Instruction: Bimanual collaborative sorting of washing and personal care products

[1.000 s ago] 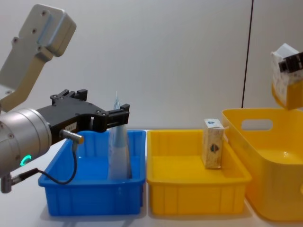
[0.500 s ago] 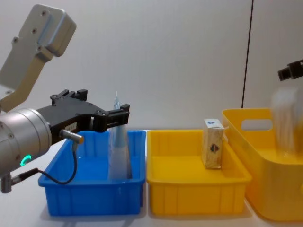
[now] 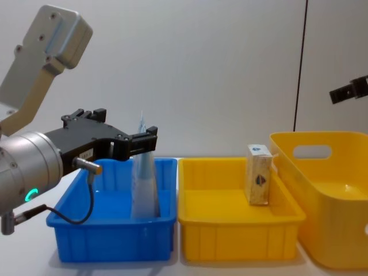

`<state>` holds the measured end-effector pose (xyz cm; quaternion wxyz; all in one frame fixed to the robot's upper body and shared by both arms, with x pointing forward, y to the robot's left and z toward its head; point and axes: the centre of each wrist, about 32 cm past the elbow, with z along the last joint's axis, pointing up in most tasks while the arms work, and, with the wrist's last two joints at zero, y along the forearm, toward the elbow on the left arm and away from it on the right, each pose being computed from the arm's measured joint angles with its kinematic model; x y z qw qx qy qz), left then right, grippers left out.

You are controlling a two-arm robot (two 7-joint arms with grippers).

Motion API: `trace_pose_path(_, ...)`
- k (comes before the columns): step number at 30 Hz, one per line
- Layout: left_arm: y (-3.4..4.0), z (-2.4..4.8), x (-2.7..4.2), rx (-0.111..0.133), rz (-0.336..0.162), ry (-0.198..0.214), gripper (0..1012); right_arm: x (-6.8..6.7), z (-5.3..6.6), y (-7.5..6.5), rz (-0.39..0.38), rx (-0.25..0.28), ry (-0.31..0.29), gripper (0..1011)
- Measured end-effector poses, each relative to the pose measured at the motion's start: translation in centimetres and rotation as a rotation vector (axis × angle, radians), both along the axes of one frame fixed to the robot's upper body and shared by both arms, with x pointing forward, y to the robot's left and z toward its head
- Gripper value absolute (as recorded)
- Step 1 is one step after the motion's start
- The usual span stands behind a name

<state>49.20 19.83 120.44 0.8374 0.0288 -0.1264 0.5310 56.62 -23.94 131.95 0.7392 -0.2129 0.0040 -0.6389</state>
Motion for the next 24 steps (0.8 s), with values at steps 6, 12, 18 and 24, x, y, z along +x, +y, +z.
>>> trace_pose_path(6, -0.18, -0.13, 0.08, -0.009, 0.001, 0.002, 1001, 0.0, 0.0, -0.1, -0.001, 0.000, 0.003, 1004)
trace_pose_path(12, -1.08, -0.84, 0.47, -0.057, 0.009, 0.018, 1001, 0.0, 0.0, -0.1, -0.001, 0.001, 0.004, 1004)
trace_pose_path(18, -2.14, -1.71, 0.94, -0.098, 0.022, 0.039, 1002, 0.1, 0.0, -0.1, -0.001, 0.001, 0.005, 1004)
trace_pose_path(24, -3.29, -2.69, 1.56, -0.123, 0.049, 0.058, 1001, 0.1, 0.0, -0.1, 0.000, 0.002, 0.006, 1003)
